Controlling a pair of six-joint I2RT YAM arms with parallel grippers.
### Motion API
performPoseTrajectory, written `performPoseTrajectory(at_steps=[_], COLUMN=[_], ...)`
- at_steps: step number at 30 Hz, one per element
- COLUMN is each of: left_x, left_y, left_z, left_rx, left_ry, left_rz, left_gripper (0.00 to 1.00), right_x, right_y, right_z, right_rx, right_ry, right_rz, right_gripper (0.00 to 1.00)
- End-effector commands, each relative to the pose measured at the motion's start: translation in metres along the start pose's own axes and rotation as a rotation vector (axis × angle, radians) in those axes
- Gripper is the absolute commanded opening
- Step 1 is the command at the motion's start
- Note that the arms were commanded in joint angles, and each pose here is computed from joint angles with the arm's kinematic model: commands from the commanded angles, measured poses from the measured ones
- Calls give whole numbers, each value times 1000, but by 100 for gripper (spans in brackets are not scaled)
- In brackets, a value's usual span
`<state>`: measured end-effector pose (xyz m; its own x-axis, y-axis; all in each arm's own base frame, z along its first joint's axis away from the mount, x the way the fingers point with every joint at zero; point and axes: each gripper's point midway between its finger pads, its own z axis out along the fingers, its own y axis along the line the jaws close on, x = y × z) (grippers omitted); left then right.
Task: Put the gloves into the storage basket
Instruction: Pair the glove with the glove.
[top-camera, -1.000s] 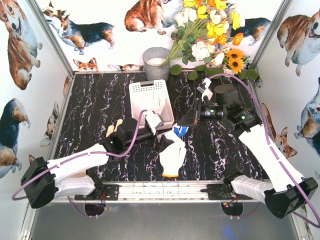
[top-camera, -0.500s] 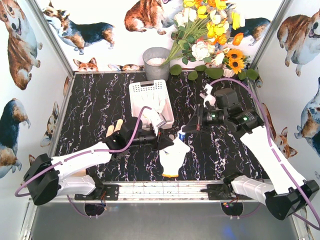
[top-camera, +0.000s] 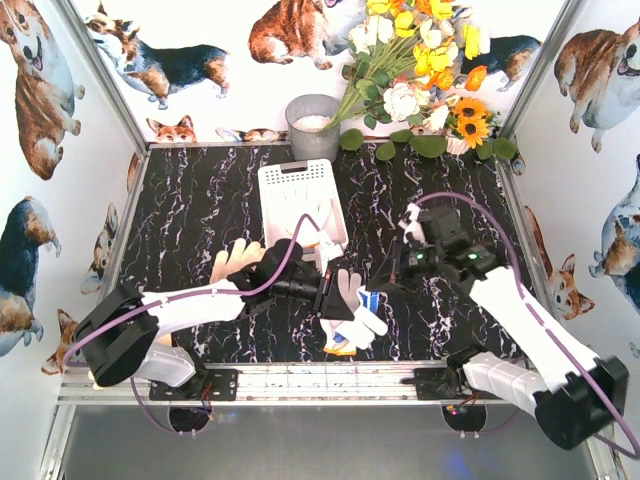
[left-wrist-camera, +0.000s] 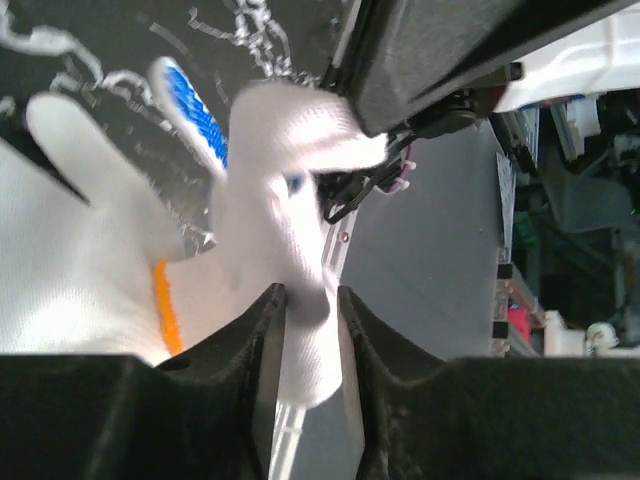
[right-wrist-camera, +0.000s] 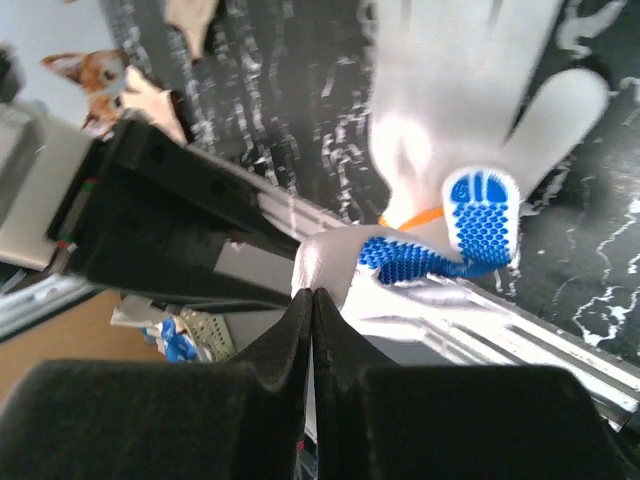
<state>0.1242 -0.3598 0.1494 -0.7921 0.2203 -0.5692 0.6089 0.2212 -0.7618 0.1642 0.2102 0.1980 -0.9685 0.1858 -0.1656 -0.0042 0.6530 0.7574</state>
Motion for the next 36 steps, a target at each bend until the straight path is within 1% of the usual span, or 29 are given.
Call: performPoseTrajectory(at_steps=[1,2,4,6,7,12,16,18,22,28,29,31,33,36], left_x=[-5,-7,-9,-10,-11,-25,-28,-23,-12,6,8,10,12,21], left_y=[17,21,30,37,39,46,46,49,52,64,65,68,69,71], left_z=[-2,-2,-4,-8,-12,-45,-70,-76,-77,-70,-70,-70,-71,-70], left_rx=[-67,-88,-140,-185,-208,-358,-444,-466,-449,-452,-457,-464,-471,-468], left_ry=[-49,-62,-78,-96,-113,-233,-268,-265,-274,-220,-214,-208,-199,-173], left_rz=[-62,-53,-44,-33,-23,68,156,160,130,79,78,83,86,74], left_gripper=[27,31,44,52,54,57,60,60,62,62,62,63,63,63], right_x=[-34,-39,-50,-59,-63,-80,-93,-97,-101,-98,-98,-97,-96,-92], right_y=[-4,-8,-12,-18,-20,-17,-17,-18,-24,-42,-42,-40,-38,-38], right_z=[24,28,35,46,51,71,81,84,90,99,99,98,91,74], right_rx=[-3,15,37,57,64,27,18,25,49,96,95,88,95,132], right_ry=[-119,-132,-158,-155,-156,-172,-228,-254,-297,-312,-309,-307,-312,-327], right_rz=[-8,-10,-19,-15,-14,12,48,56,67,84,81,67,42,-6], right_gripper=[0,0,0,0,0,0,0,0,0,0,4,16,25,36])
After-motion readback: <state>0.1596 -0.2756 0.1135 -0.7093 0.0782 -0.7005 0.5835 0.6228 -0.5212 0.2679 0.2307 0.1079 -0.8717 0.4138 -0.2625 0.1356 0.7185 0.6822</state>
